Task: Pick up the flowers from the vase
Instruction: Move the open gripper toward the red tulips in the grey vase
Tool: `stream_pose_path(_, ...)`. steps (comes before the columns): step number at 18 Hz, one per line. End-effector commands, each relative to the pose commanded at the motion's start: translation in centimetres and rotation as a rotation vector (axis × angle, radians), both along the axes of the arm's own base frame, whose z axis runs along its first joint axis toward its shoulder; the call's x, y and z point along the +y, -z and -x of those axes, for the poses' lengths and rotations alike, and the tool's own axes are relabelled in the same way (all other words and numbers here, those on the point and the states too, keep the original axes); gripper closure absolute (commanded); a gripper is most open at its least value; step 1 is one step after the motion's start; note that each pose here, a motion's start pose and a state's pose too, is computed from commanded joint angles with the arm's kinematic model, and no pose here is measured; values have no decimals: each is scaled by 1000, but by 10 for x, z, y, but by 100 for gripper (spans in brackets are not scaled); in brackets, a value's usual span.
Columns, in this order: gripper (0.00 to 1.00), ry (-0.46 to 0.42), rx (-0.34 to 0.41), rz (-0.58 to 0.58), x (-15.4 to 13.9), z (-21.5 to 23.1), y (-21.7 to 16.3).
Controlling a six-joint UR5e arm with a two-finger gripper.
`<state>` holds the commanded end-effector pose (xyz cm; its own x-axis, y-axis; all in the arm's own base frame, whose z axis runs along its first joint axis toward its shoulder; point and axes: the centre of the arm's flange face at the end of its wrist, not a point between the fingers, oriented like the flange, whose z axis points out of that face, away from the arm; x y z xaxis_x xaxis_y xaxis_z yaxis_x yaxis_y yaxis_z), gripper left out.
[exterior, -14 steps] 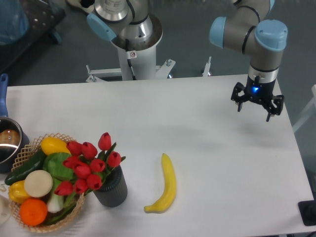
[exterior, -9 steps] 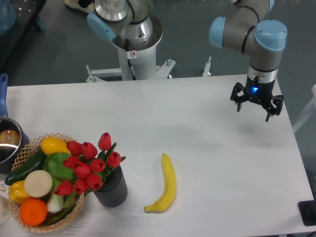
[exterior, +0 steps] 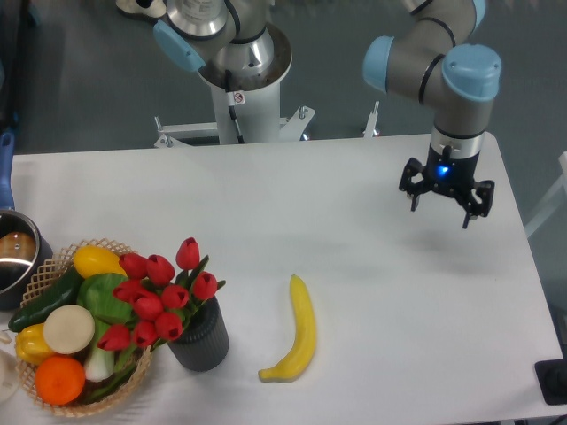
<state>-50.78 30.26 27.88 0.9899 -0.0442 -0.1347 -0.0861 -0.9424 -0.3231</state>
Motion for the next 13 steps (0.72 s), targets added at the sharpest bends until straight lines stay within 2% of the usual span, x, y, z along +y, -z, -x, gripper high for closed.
stream_pose_path(3,0,19,-25,-72,8,-10,-2)
stream_pose_path(7,0,-28,-134,-260,39,-27,-12)
stream_pose_path(13,0,1,-184,-307,84,-65,-27)
